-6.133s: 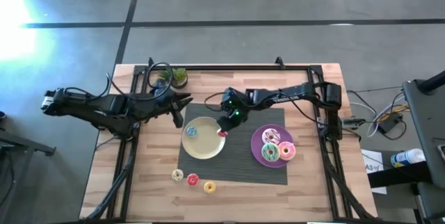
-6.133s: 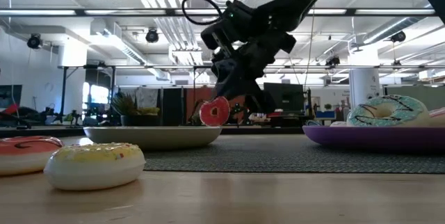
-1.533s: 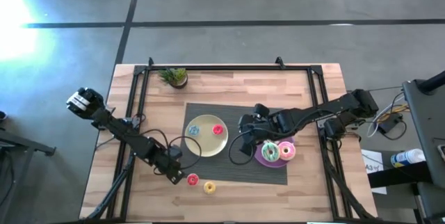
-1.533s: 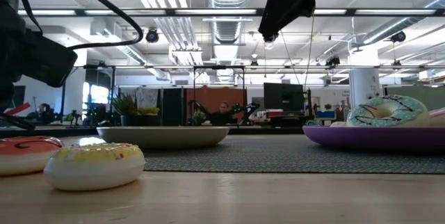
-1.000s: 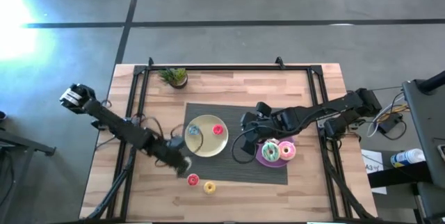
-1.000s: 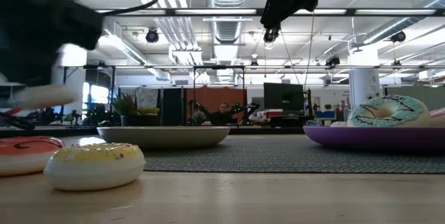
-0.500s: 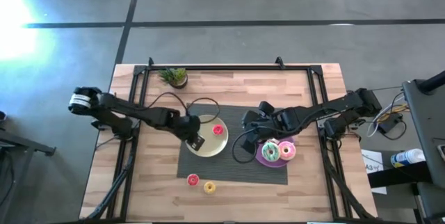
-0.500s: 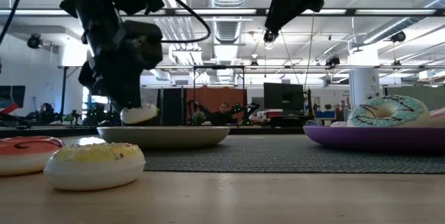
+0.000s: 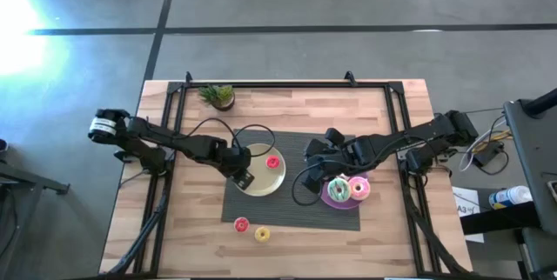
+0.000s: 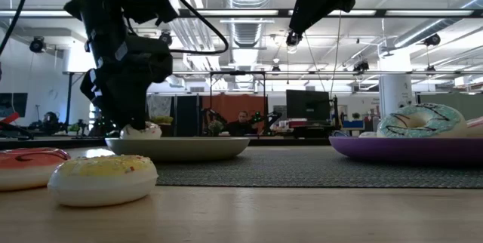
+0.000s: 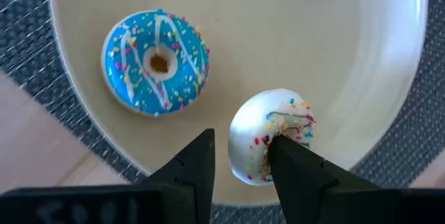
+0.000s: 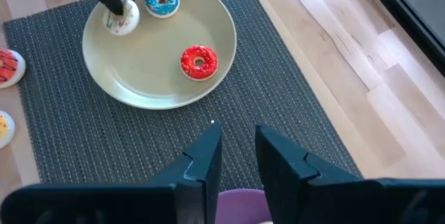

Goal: Pick & Place donuts
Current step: Put the small white donut on the white plate, then put the small orange donut on the white plate, then put the small yellow donut on the white plate

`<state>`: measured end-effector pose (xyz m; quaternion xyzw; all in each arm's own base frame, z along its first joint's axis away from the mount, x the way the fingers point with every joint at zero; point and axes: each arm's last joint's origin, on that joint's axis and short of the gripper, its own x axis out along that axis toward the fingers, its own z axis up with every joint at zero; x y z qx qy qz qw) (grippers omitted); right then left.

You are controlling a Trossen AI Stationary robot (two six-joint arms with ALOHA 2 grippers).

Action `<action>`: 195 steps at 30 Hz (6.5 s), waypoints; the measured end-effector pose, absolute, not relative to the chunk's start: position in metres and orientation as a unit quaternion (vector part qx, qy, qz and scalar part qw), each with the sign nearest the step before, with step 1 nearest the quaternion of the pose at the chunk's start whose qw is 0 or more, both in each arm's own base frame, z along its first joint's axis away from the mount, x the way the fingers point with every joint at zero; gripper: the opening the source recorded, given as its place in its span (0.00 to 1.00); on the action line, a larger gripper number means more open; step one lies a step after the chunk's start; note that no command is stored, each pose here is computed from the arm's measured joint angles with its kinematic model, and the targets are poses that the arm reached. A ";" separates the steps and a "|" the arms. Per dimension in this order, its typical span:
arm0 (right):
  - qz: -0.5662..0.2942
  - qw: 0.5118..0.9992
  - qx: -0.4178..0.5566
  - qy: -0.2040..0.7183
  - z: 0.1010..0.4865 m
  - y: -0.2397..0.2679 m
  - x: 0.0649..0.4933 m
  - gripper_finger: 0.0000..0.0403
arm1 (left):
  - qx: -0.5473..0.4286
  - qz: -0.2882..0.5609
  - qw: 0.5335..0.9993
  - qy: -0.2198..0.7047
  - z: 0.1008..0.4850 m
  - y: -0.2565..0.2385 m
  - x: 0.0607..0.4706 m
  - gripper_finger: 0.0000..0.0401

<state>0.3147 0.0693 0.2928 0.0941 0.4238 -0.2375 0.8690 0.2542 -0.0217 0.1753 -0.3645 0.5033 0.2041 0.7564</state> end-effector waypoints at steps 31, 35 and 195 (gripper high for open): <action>-0.234 0.858 0.076 0.451 0.289 0.074 0.308 0.21 | -0.293 0.058 0.809 0.506 0.227 -0.078 0.239 0.27; -0.235 0.855 0.072 0.457 0.289 0.074 0.307 0.22 | -0.254 0.013 0.804 0.538 0.218 -0.108 0.231 0.27; -0.264 0.848 0.011 0.460 0.271 0.098 0.287 0.19 | -0.126 0.081 0.831 0.536 0.188 -0.035 0.326 0.21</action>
